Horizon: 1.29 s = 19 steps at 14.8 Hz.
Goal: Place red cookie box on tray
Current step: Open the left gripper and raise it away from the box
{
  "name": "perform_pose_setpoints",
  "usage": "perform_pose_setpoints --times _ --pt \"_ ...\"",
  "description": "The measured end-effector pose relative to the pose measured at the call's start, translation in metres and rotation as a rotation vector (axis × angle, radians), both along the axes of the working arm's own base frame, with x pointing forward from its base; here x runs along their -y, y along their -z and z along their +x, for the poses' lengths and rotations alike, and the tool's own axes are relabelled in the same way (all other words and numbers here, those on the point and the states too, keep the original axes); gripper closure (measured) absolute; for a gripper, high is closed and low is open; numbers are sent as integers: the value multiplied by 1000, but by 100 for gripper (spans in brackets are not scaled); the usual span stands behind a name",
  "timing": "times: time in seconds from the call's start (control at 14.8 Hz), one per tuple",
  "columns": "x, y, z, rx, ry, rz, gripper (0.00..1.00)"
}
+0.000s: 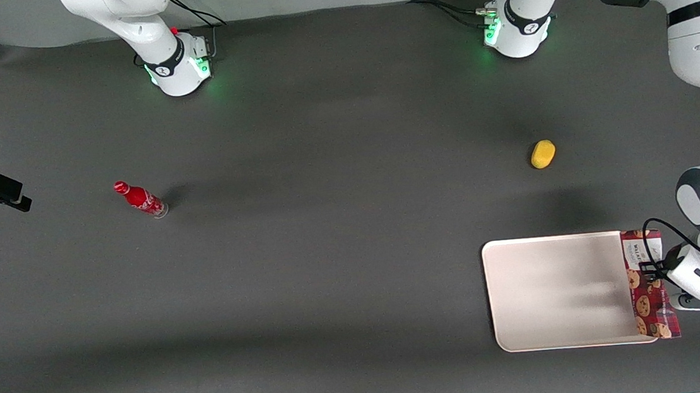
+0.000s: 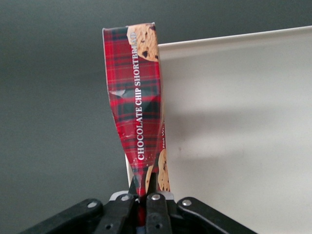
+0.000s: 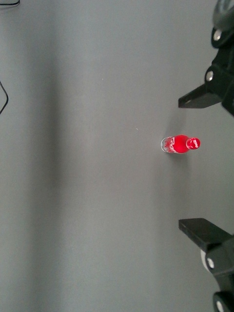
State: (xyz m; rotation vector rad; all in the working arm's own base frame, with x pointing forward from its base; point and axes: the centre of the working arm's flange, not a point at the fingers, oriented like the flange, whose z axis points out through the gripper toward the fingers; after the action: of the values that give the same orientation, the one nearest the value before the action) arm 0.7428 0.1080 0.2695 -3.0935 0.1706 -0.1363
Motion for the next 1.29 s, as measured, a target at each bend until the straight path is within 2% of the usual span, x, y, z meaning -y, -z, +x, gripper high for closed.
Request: perform_pose_setpoints --times 0.07,0.14,0.41,0.47,0.68,0.74,0.95,1.08,1.29 --pt "0 0 1 2 3 1 93" --pt "0 0 1 2 9 1 87" --pt "-1 -4 2 1 30 4 45" --pt "-1 -6 2 -14 32 2 36" --pt "-1 -45 -1 -104 29 -11 5" --pt "1 -72 -4 -127 29 -15 0" --pt "13 -167 -24 -153 5 -23 0" --pt "29 -227 -48 -171 -32 -26 0" --pt "68 -305 -98 -228 -91 -38 0"
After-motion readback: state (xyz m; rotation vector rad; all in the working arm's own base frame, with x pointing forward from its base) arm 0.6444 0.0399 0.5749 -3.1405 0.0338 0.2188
